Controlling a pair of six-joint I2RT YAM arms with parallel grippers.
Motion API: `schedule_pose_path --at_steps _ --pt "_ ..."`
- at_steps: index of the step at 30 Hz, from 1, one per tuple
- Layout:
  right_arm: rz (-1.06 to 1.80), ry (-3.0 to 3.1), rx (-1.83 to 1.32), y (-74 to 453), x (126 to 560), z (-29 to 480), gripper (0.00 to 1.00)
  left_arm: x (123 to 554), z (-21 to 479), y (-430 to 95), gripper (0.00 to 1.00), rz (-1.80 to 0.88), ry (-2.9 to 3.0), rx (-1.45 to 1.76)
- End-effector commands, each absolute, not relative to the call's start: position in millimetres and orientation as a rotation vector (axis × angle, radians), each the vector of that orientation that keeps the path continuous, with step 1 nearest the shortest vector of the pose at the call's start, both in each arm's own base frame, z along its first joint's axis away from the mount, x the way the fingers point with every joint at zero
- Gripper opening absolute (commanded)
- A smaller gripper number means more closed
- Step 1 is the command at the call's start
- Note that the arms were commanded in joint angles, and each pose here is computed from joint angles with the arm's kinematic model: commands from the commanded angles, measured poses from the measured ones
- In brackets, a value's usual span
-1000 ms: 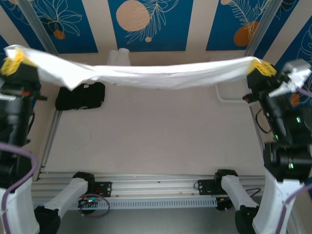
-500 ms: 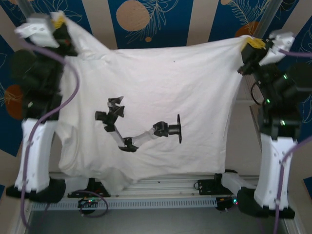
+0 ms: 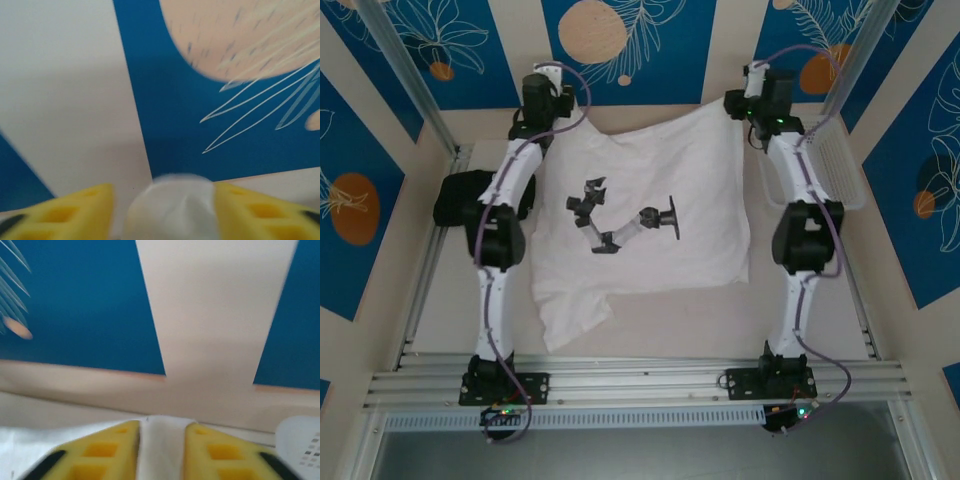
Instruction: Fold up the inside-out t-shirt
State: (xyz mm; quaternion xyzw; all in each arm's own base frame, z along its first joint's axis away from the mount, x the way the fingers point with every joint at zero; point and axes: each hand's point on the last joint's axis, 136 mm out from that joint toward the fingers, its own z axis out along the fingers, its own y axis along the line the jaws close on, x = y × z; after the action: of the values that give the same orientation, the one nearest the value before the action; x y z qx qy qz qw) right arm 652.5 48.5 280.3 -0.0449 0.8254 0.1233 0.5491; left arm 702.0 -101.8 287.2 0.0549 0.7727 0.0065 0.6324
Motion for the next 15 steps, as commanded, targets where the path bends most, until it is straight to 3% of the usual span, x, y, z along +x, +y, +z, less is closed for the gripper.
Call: schedule_pose_path --at_steps 1,6,10,15 --pt "0.294 2.033 -0.06 49.3 651.3 283.0 0.37 699.6 288.6 -96.5 0.68 -0.035 1.849 0.09" --pt "0.314 2.237 0.01 58.4 587.3 243.6 0.45 648.9 277.7 -126.8 0.71 -0.313 1.954 -0.012" --pt "0.286 2.414 0.129 61.2 492.8 181.1 0.51 558.6 248.3 -176.3 0.71 -0.557 1.957 -0.019" --pt "0.105 2.641 0.286 42.2 373.8 118.9 0.53 434.3 208.4 -293.9 0.69 -0.691 1.885 0.473"
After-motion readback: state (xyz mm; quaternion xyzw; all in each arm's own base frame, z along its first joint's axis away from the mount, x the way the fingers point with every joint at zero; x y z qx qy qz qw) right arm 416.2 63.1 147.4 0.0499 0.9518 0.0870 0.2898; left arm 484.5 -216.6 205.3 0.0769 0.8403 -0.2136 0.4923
